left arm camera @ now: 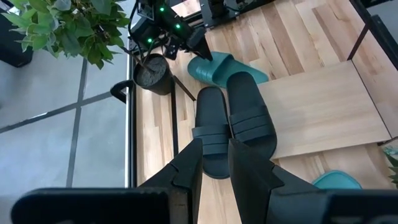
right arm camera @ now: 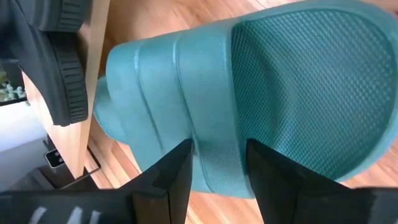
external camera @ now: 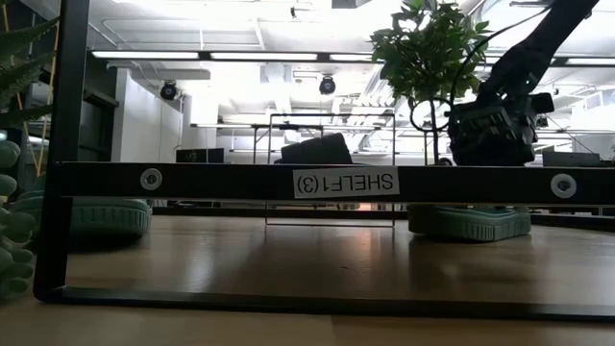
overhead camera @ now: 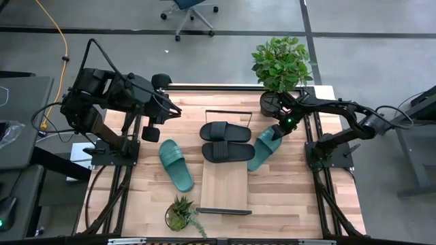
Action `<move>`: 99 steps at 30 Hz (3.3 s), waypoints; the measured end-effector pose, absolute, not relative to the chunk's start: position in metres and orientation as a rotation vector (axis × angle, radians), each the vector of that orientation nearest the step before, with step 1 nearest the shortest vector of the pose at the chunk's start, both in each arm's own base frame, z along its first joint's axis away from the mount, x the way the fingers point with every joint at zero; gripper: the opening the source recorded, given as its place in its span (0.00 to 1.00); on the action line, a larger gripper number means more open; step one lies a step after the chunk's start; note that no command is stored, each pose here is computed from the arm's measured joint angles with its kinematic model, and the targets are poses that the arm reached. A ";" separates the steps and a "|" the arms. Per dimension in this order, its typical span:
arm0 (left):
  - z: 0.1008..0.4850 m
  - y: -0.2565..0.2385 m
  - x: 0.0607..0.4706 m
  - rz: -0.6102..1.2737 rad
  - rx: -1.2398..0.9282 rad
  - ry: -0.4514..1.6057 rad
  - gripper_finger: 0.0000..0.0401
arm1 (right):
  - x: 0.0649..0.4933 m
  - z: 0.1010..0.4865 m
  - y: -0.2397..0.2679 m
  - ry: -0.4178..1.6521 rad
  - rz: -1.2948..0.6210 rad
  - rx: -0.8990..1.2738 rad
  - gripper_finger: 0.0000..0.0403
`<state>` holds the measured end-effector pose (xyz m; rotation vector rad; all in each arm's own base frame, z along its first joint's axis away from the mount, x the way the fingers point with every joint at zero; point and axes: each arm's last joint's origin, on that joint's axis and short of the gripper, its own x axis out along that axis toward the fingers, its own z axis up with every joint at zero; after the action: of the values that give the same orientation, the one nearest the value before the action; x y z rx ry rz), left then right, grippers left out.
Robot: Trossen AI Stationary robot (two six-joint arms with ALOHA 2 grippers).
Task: Pick and place slides into the shelf
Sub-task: Put the right green slides on the shelf
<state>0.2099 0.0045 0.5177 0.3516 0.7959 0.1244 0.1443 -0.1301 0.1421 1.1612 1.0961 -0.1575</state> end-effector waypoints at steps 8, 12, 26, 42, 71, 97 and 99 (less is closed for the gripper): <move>0.518 0.005 0.210 0.129 0.345 0.795 0.17 | 0.145 0.142 -0.131 1.082 -0.134 1.135 0.25; 0.518 0.005 0.210 0.129 0.346 0.796 0.17 | 0.146 0.143 -0.130 1.063 -0.097 1.152 0.09; 0.518 0.005 0.210 0.130 0.346 0.796 0.17 | 0.141 0.145 -0.125 1.111 -0.115 1.201 0.01; 0.518 0.005 0.210 0.121 0.372 0.798 0.17 | 0.118 0.182 -0.103 1.097 -0.230 1.192 0.00; 0.518 0.005 0.210 0.117 0.380 0.799 0.17 | 0.063 0.233 -0.039 0.845 -0.209 1.204 0.00; 0.518 0.005 0.210 0.118 0.379 0.799 0.17 | 0.039 0.320 -0.011 0.605 -0.146 1.118 0.00; 0.518 0.005 0.210 0.117 0.379 0.799 0.17 | 0.034 0.326 -0.006 0.571 -0.153 1.124 0.00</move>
<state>0.2098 0.0045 0.5177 0.3792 0.7987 0.1175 0.0340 -0.0056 0.3259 1.1241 0.5708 -0.1530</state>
